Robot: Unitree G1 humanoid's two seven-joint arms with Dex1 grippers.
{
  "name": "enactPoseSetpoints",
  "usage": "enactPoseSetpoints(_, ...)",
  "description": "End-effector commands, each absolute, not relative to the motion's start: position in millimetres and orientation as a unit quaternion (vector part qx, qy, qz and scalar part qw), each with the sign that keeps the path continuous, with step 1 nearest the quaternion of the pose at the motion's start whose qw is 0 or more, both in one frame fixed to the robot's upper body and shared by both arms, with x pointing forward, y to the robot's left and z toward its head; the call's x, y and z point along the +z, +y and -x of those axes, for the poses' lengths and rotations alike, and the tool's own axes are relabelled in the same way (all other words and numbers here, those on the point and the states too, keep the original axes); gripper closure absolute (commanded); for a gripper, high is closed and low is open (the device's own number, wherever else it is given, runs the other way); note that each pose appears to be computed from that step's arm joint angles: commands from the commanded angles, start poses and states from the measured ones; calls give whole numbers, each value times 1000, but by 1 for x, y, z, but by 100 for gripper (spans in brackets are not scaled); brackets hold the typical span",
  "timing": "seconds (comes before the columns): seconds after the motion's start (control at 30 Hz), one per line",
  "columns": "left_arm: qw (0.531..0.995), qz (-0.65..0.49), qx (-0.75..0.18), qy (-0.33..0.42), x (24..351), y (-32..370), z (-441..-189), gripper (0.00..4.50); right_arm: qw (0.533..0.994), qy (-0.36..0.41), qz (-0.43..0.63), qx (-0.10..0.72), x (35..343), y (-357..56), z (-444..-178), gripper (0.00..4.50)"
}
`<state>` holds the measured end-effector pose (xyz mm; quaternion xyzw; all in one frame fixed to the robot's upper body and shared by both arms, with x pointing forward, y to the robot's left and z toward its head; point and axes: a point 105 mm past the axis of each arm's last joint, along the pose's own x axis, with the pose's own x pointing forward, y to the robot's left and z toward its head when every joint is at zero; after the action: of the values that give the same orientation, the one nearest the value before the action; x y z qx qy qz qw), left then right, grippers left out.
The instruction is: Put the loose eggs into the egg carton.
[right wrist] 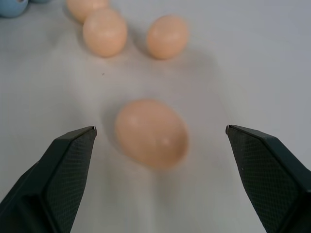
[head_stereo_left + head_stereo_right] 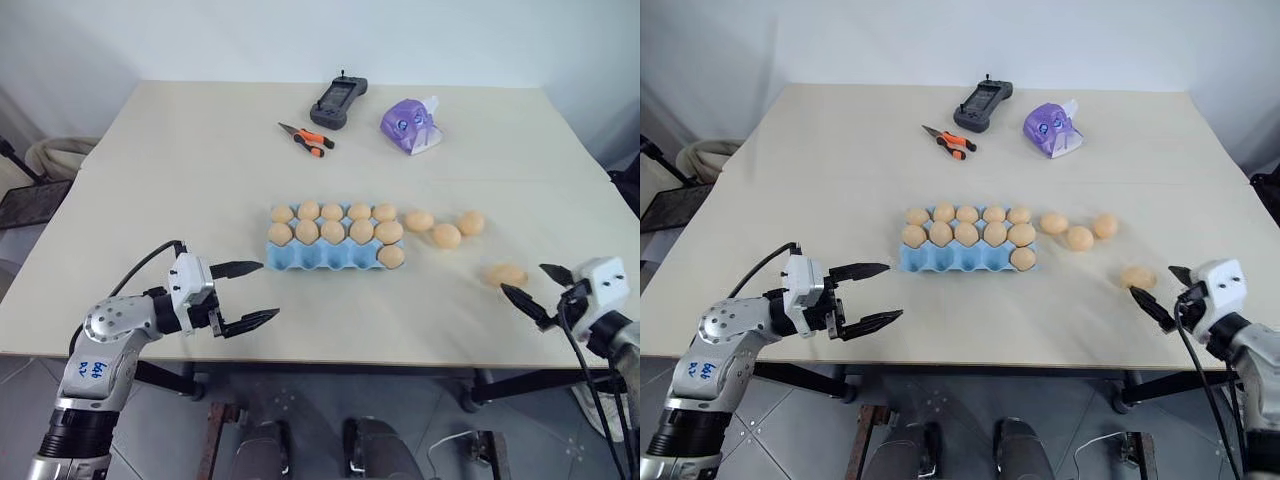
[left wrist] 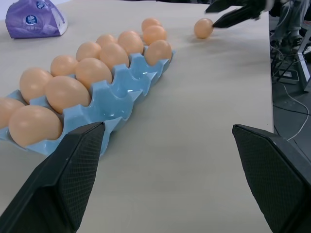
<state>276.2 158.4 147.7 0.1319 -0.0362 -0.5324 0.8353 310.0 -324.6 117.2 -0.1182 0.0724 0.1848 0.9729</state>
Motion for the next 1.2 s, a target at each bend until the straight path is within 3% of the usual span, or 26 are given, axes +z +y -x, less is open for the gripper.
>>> enactPoseSetpoints(0.03,837,-132,-527,-66,163,158,-270,5,970,73,130,191,122,-330,-321,0)
enactPoseSetpoints(0.1,838,-131,-526,-66,164,159,-267,5,965,73,138,209,121,-324,-328,0)
enactPoseSetpoints(0.2,837,-128,-528,-63,162,158,-262,0,960,82,138,231,115,-315,-335,57)
enactPoseSetpoints(0.37,832,-128,-534,-78,165,155,-257,0,954,83,140,250,113,-307,-337,234)
enactPoseSetpoints(0.43,829,-128,-539,-78,166,154,-256,0,953,75,138,259,119,-301,-338,263)
enactPoseSetpoints(0.5,825,-131,-545,-77,165,153,-255,0,949,53,128,282,131,-285,-340,263)
enactPoseSetpoints(0.77,820,-132,-552,-74,165,152,-258,0,892,-34,106,439,193,-152,-343,263)
enactPoseSetpoints(0.97,820,-131,-553,-72,164,149,-262,0,883,-25,121,453,184,-97,-359,263)
enactPoseSetpoints(1.13,825,-131,-545,-76,166,148,-261,0,879,-24,132,457,172,-85,-365,263)
enactPoseSetpoints(1.2,827,-131,-541,-75,166,150,-260,0,875,-28,126,467,172,-84,-363,192)
